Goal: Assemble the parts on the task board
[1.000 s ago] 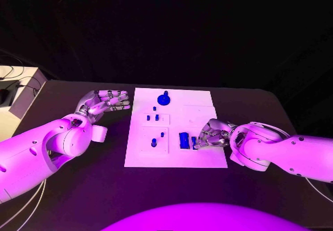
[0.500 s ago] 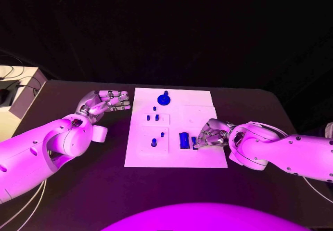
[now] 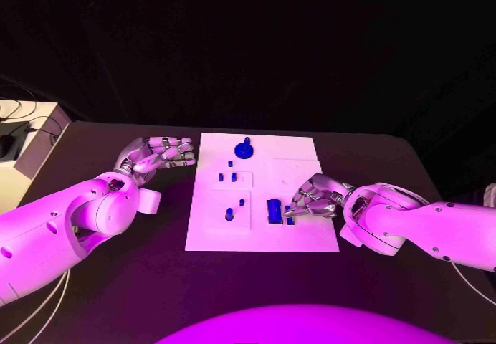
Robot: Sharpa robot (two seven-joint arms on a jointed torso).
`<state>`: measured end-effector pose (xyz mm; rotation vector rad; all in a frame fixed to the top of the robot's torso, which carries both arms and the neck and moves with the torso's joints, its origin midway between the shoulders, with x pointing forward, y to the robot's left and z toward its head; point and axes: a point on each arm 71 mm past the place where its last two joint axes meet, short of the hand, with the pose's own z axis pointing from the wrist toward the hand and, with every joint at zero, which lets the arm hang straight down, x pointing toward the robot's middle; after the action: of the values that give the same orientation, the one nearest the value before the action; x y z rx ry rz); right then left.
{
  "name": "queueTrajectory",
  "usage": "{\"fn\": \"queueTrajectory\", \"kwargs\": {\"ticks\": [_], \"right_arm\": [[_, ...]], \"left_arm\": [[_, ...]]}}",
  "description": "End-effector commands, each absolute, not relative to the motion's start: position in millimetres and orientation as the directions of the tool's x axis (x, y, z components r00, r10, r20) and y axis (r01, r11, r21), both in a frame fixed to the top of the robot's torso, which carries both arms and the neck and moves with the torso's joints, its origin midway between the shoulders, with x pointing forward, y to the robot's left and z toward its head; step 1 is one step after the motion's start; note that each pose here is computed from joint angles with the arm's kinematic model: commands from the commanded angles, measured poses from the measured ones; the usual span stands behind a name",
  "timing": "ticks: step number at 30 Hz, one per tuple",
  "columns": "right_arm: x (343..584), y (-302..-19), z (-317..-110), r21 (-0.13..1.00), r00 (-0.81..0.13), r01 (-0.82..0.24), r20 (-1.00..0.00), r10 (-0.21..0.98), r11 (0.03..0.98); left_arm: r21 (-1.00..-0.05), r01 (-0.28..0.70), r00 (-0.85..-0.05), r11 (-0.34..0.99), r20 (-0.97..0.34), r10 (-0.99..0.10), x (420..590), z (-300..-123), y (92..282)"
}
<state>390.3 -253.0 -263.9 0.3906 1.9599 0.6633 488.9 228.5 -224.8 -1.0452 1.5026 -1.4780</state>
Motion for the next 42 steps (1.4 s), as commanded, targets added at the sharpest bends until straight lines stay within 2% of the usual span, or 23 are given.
{"fn": "queueTrajectory", "kwargs": {"ticks": [1,9,17,26,30,31,34,39,42], "right_arm": [[397,-254,-249,0.779,-0.363,-0.069,-0.602,0.711,0.624],[433,-280,-241,0.907,-0.189,-0.036,-0.420,0.888,0.421],[471,-291,-249,0.941,-0.077,-0.024,-0.337,0.938,0.337],[499,-286,-256,0.962,-0.046,-0.030,-0.272,0.961,0.271],[506,-283,-257,0.969,-0.051,-0.032,-0.248,0.967,0.247],[504,-285,-258,0.948,-0.034,-0.009,-0.317,0.948,0.317],[503,-281,-257,0.953,-0.033,-0.010,-0.303,0.952,0.303],[496,-262,-251,0.972,-0.028,-0.016,-0.237,0.971,0.236],[487,-239,-244,0.987,-0.024,-0.017,-0.158,0.987,0.158]], "left_arm": [[-0.999,-0.027,-0.375,-0.027,0.035,-0.926,489.2,-224.0,226.4],[-0.999,-0.017,-0.332,-0.049,0.052,-0.942,493.7,-225.5,230.4],[-0.998,-0.001,-0.280,-0.062,0.060,-0.958,499.7,-227.7,237.4],[-0.997,0.015,-0.189,-0.079,0.075,-0.979,509.4,-228.0,244.0],[-0.996,0.029,-0.157,-0.080,0.074,-0.985,513.1,-225.7,244.6],[-0.998,-0.002,-0.216,-0.063,0.062,-0.975,511.0,-228.7,241.4],[-0.998,-0.001,-0.210,-0.063,0.061,-0.976,510.0,-228.4,239.8],[-0.998,0.005,-0.183,-0.062,0.060,-0.981,504.8,-227.1,232.3],[-0.998,0.009,-0.151,-0.058,0.056,-0.987,497.9,-226.0,223.6]]}}
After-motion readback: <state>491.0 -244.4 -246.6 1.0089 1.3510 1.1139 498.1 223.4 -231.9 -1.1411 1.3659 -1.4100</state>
